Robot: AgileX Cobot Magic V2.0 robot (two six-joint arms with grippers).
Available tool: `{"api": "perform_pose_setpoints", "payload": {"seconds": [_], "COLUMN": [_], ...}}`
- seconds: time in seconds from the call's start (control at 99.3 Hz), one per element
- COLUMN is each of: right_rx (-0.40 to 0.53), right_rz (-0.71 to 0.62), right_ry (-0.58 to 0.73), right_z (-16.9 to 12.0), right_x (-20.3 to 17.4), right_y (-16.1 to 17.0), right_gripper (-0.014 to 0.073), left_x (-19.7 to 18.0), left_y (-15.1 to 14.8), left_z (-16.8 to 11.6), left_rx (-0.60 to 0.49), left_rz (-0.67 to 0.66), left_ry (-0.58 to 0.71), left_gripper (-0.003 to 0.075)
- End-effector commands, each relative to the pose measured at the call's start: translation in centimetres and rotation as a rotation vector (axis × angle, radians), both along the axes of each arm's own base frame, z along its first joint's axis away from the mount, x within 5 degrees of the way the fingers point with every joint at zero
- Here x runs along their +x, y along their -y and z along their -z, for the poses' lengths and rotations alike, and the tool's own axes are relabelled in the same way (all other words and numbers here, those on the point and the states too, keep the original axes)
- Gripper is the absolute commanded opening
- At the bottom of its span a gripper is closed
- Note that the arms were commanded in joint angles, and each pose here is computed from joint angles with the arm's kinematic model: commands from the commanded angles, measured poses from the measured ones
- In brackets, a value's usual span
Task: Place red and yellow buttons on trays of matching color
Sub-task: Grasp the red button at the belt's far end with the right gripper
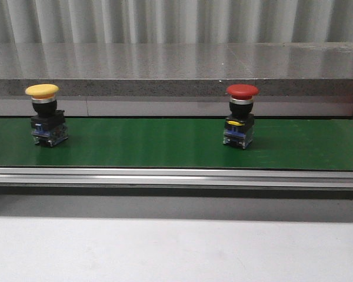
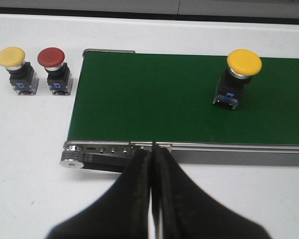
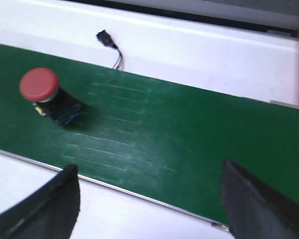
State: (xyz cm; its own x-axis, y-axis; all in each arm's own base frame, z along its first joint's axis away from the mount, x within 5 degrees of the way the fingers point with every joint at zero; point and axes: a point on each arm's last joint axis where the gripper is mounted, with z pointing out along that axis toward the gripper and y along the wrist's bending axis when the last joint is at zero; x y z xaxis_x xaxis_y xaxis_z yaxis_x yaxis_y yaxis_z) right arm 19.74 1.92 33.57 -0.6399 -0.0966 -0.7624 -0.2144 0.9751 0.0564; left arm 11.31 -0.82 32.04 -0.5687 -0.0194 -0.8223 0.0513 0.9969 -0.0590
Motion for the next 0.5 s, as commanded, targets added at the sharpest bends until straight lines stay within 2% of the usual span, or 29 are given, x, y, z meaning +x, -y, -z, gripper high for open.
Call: {"api": "perform_pose_setpoints", "payload": {"seconds": [0.0, 0.242, 0.494], "right_rx": [0.003, -0.004, -0.013], "right_rz": [-0.062, -0.157, -0.213], "right_ry": [0.063, -0.034, -0.102], "right_z": [-1.4, 0.3, 2.1], "right_x": [1.7, 6.5, 9.7], "right_y": [-1.3, -4.2, -6.5], "right_gripper": [0.0578, 0.0578, 0.0578], "left_x": [0.3, 0.3, 0.3], "left_y": [0.2, 0.2, 0.2], "left_z": [-1.3, -1.3, -1.3], "left_rx": [-0.019, -0.019, -0.019], "left_rz": [0.005, 0.005, 0.005], "left_ry": [0.086, 0.086, 0.086], "left_gripper": [-0.0019, -0.0019, -0.0019]}}
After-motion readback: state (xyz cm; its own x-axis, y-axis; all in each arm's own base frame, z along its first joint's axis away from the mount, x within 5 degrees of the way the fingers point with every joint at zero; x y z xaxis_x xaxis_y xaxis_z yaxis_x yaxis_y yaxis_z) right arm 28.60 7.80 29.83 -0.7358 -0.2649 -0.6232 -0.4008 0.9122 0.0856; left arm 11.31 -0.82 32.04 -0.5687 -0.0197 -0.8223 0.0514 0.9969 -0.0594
